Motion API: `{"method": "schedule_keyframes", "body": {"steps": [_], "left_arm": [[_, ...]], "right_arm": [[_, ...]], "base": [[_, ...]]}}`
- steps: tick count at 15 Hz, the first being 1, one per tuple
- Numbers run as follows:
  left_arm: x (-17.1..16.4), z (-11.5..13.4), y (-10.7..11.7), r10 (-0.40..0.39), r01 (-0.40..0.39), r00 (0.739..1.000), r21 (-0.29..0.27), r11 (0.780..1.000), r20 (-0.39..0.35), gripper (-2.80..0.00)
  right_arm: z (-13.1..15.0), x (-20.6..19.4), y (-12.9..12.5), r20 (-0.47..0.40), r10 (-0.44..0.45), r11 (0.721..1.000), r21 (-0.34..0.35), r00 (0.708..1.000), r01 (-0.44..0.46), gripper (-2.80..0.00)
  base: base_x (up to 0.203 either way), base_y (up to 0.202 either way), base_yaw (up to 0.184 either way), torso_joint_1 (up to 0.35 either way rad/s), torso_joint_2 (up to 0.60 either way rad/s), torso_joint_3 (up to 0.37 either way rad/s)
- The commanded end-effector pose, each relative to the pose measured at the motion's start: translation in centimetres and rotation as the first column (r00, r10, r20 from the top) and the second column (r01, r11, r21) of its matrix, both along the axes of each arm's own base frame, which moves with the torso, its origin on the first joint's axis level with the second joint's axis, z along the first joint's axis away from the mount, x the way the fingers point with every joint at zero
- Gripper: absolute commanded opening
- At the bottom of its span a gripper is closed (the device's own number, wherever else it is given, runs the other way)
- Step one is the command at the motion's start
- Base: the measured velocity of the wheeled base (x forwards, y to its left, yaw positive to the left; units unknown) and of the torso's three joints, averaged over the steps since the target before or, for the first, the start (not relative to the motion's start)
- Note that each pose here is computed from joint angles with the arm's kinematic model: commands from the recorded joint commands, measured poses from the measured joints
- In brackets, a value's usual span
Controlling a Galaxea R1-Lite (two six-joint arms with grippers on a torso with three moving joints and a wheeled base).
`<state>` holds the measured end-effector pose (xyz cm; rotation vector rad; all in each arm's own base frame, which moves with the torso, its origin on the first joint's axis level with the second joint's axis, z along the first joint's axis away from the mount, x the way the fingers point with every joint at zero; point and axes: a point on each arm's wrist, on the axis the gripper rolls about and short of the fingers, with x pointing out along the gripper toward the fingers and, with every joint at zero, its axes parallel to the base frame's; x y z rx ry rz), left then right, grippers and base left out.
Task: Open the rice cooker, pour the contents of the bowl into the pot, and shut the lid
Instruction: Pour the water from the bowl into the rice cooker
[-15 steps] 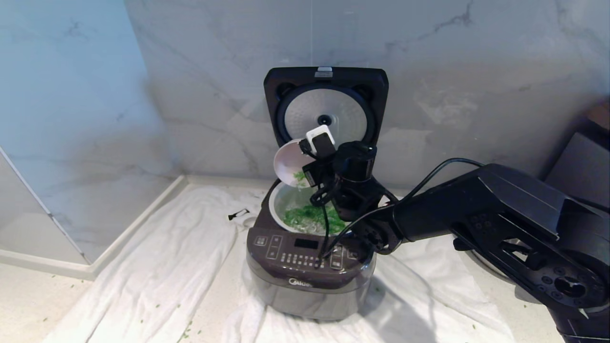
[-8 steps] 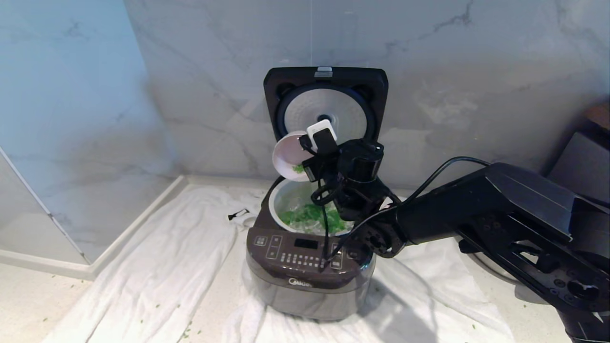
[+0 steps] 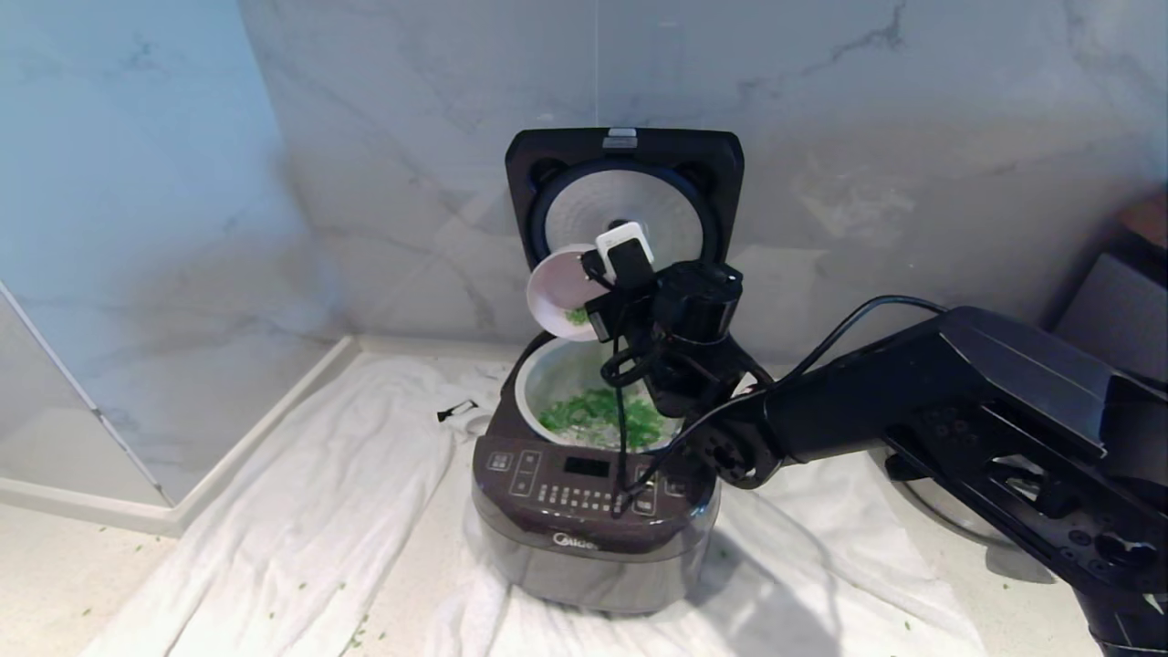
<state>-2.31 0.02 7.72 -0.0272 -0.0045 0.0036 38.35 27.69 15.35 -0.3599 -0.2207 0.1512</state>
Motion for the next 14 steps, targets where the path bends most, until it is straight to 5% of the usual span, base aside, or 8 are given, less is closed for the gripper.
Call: {"method": "schedule_keyframes", "body": {"steps": [1, 4, 8, 14], "left_arm": [[0.0, 0.0, 0.0, 0.001, -0.001, 1.0, 0.0, 1.0, -0.001, -2.8], [0.0, 0.0, 0.0, 0.001, -0.001, 1.0, 0.0, 1.0, -0.001, -2.8], [0.0, 0.0, 0.0, 0.001, -0.001, 1.0, 0.0, 1.0, -0.001, -2.8], [0.0, 0.0, 0.0, 0.001, -0.001, 1.0, 0.0, 1.0, -0.001, -2.8]], "right_arm": [[1.0, 0.5, -1.5, 0.005, -0.041, 0.999, 0.027, 0.999, 0.041, -2.8], [2.2, -0.3, -2.8, -0.135, -0.031, 0.994, 0.097, 0.99, 0.044, -2.8], [4.3, -1.9, -3.9, -0.43, 0.008, 0.953, 0.277, 0.903, 0.123, -2.8], [7.9, -4.0, -5.2, -0.565, 0.17, 0.858, 0.488, 0.807, 0.161, -2.8]], "base": [[0.0, 0.0, 0.0, 0.0, 0.0, 0.0], [0.0, 0.0, 0.0, 0.0, 0.0, 0.0], [0.0, 0.0, 0.0, 0.0, 0.0, 0.0], [0.0, 0.0, 0.0, 0.0, 0.0, 0.0]]}}
